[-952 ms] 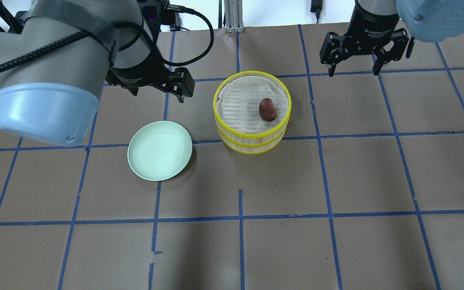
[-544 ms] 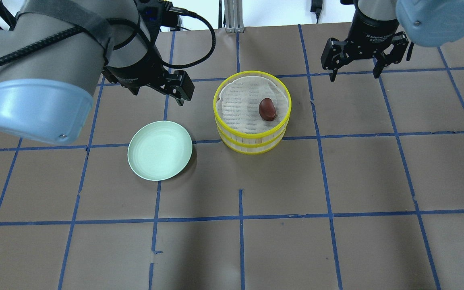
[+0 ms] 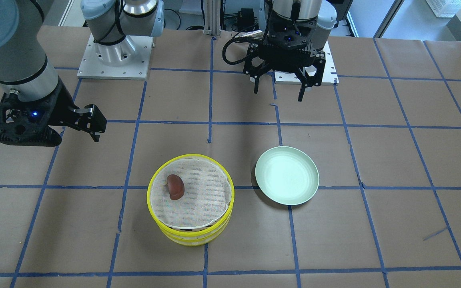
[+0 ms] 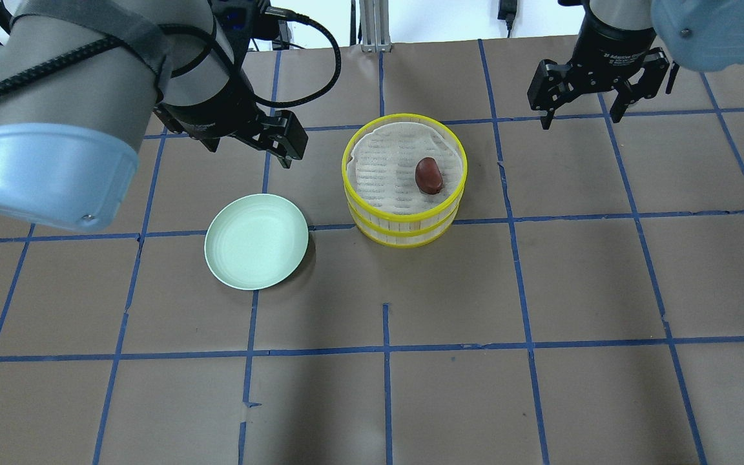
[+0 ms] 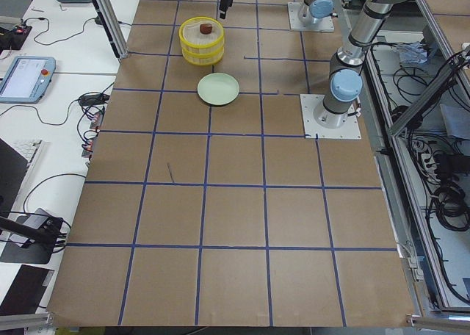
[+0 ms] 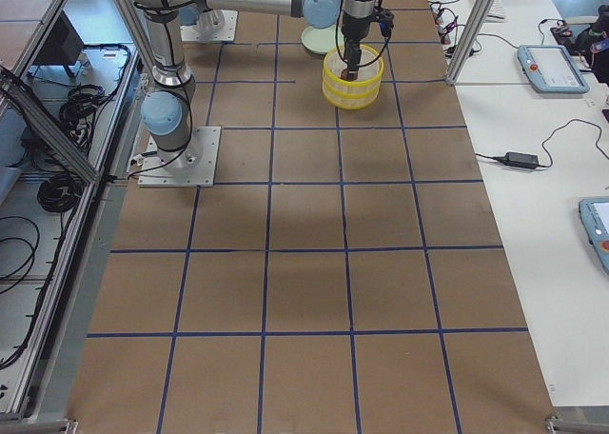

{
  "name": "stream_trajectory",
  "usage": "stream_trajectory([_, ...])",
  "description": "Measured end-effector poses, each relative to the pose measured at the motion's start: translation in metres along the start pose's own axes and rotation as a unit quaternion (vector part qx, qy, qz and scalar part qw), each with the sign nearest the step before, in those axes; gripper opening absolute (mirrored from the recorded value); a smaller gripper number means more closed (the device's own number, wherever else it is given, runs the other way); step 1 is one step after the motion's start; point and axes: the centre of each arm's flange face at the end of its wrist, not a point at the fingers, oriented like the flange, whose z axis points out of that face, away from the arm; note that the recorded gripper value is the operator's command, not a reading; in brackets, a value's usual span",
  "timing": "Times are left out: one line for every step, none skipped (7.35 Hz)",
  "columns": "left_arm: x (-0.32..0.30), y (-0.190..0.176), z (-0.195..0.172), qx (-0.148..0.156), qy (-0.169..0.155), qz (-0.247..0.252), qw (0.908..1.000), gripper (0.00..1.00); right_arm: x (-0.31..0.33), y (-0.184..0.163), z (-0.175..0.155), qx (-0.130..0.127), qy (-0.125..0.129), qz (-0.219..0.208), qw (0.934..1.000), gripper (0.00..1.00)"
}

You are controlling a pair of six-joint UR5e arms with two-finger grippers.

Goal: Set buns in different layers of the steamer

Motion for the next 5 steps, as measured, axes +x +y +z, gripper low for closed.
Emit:
stream_trajectory([0.000, 0.002, 0.002, -0.007, -0.002, 0.000, 1.0000, 1.00, 0.000, 0.000, 0.000, 0.000, -0.002, 0.000, 1.0000, 1.00])
stream_trajectory([-0.001, 0.007, 0.003, -0.016, -0.005, 0.001, 0.9999, 1.00, 0.000, -0.001, 0.003, -0.003, -0.004, -0.001, 1.0000, 1.00])
stream_trajectory([-0.002, 0.015, 0.002, -0.027, -0.010, 0.001, 0.9996, 1.00, -0.001, -0.002, 0.009, -0.008, -0.006, -0.001, 1.0000, 1.00])
stream_trajectory([-0.005, 0.022, 0.002, -0.040, -0.018, -0.001, 0.9990, 1.00, -0.001, -0.002, 0.012, -0.011, -0.007, 0.000, 0.9999, 1.00])
stream_trajectory([-0.007, 0.029, 0.002, -0.051, -0.022, -0.004, 0.9984, 1.00, -0.002, -0.003, 0.018, -0.016, -0.008, 0.002, 0.9998, 1.00])
